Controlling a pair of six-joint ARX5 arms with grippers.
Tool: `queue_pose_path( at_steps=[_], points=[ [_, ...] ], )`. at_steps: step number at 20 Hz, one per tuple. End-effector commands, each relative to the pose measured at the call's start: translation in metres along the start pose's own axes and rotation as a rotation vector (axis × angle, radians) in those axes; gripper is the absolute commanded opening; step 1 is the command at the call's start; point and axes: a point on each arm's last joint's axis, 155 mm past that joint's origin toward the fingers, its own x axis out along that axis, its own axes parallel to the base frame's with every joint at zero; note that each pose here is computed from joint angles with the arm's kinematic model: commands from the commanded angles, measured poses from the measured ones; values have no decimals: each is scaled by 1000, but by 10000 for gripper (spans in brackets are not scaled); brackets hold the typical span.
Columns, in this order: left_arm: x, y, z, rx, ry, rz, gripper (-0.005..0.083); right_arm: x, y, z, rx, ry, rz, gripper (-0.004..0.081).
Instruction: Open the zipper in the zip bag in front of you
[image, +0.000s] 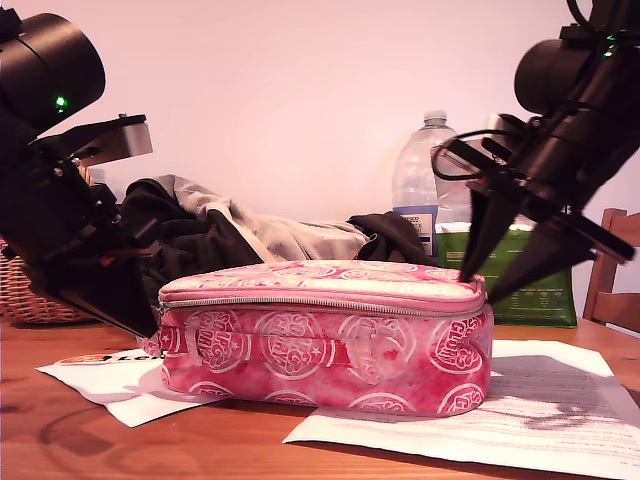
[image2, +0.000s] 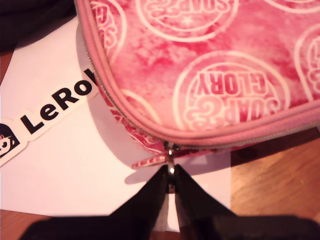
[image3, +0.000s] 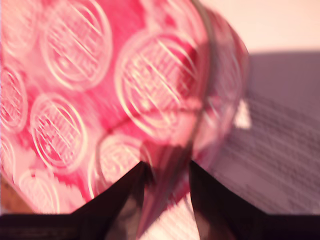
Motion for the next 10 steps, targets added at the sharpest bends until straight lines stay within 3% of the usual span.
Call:
queue_pose_path(
  at_steps=[1, 4, 7, 10],
  points=[
    [2, 3, -18, -11, 37, 7, -19, -4, -16, -5, 35, 29, -32, 270],
    [2, 2, -17, -12, 36, 3, -19, -15, -25, 0, 27, 24, -40, 290],
    [1, -3, -18, -22, 40, -23, -19, -30, -16, 2, -148, 16, -43, 290],
    [-1, -11, -23, -47, 60, -67, -19, -45, 18, 1, -393, -34, -17, 289]
  ],
)
